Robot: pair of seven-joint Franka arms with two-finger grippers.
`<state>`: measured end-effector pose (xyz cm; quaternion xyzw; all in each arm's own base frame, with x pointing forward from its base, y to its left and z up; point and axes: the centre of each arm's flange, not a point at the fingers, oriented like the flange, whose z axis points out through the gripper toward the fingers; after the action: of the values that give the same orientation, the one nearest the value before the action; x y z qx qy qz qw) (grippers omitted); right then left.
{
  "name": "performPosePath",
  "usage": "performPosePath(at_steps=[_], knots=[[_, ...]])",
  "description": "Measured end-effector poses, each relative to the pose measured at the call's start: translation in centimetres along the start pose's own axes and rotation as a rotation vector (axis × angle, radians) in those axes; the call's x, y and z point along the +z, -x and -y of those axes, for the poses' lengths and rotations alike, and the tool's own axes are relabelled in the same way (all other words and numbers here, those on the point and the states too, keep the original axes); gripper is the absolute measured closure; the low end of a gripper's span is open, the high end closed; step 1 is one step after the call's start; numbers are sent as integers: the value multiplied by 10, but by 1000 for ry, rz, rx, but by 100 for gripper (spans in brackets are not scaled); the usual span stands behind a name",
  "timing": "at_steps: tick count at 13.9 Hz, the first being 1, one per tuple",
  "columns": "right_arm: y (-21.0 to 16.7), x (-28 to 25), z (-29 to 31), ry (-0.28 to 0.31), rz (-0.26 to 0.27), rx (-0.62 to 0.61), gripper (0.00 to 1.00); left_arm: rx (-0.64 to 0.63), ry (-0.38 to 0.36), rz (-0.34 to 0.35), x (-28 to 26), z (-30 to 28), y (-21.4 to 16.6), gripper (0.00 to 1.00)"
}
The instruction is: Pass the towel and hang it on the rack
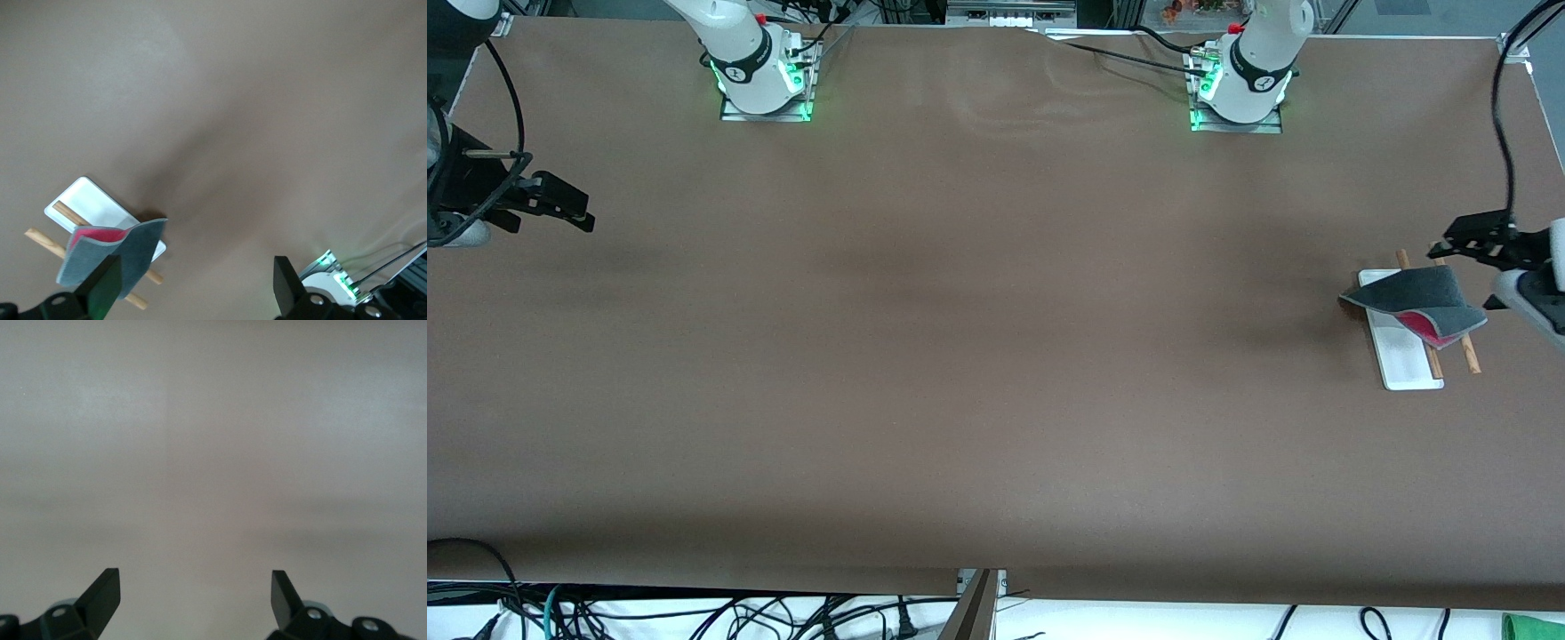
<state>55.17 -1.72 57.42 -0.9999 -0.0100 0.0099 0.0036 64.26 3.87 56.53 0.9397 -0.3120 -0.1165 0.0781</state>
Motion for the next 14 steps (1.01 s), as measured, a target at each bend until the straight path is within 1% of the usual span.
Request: performPosePath(at_steps=[3,5,7,10,12,14], knots=[[0,0,0,0,0,-1,0,-77,-38,16,-4,-43,-26,0],[0,0,0,0,0,-2,0,-127,-69,18,-12,-65,-27,0],[0,-1,1,0,-3,-3,0,-161,-109,-29,-19,-76,-20,0],[-1,-4,1,1,-9,-4,0,-198,-166,-97,-8,-87,-4,0],[-1,-3,1,1,-7,-5,0,-289,-192,-140,-4,-98,6,0],[-1,-3,2,1,-6,-6,0,-346,-220,-197,1,-107,8,0]])
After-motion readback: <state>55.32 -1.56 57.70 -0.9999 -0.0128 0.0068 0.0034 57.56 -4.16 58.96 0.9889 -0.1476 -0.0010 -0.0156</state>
